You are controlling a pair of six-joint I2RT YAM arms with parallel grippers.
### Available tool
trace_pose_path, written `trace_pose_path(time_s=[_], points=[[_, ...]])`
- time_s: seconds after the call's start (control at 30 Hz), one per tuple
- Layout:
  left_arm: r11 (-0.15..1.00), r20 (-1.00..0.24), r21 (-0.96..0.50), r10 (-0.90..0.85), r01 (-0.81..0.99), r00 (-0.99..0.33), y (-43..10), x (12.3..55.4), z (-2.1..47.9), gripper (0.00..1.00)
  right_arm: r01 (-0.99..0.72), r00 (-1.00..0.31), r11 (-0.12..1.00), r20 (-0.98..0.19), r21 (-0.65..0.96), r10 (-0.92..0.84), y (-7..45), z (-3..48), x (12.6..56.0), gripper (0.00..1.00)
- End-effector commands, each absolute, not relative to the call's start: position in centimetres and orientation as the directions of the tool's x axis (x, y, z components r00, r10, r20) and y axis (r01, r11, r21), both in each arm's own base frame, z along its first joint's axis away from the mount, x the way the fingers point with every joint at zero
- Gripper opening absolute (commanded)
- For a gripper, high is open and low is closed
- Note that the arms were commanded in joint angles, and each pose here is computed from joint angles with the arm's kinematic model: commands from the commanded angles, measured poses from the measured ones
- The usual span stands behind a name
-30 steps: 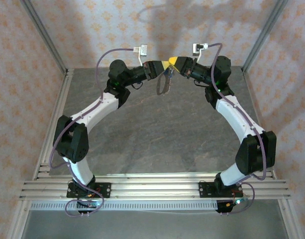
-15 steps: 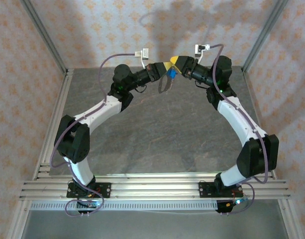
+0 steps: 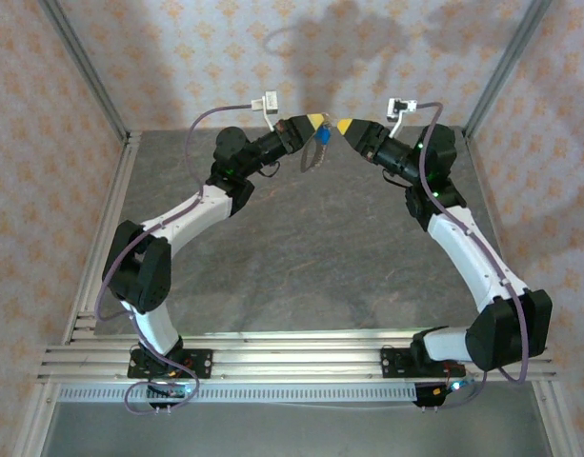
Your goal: Put the keys on the keyring
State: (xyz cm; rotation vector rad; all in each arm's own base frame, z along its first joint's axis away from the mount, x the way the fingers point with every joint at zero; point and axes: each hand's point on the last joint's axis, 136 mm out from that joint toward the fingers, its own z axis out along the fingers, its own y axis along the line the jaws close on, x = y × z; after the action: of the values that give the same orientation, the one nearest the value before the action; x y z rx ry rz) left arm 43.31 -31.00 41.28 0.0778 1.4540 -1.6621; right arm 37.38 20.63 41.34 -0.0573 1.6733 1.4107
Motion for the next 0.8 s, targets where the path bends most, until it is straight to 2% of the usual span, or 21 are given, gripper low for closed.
trace_pose_path(time_s=[0.0,0.43,0.57,0.7,0.77], points=[[0.047,-0.585,-0.696,-0.616,0.717,-0.528,-29.7,41.3,45.6,0.00,-0.584,-0.512,0.389,-0.696,0.712,0.504,20.5,42.1,36.9,0.47],[0.038,-0.578,-0.699,-0.619,0.714,-0.532,-29.9,41.4,45.8,0.00,-0.604,-0.500,0.432,-0.740,0.670,0.449,23.4,41.5,36.9,0.48],[0.036,-0.579,-0.696,-0.619,0.717,-0.530,-29.8,41.3,46.0,0.00,-0.592,-0.501,0.459,-0.749,0.662,0.434,23.8,40.8,37.4,0.45],[0.036,-0.580,-0.694,-0.620,0.719,-0.528,-29.8,41.2,46.0,0.00,-0.593,-0.498,0.467,-0.754,0.656,0.428,24.1,40.6,37.7,0.29],[0.038,-0.580,-0.694,-0.620,0.719,-0.528,-29.7,41.2,46.0,0.00,-0.599,-0.501,0.464,-0.758,0.652,0.418,24.2,40.6,37.5,0.16]])
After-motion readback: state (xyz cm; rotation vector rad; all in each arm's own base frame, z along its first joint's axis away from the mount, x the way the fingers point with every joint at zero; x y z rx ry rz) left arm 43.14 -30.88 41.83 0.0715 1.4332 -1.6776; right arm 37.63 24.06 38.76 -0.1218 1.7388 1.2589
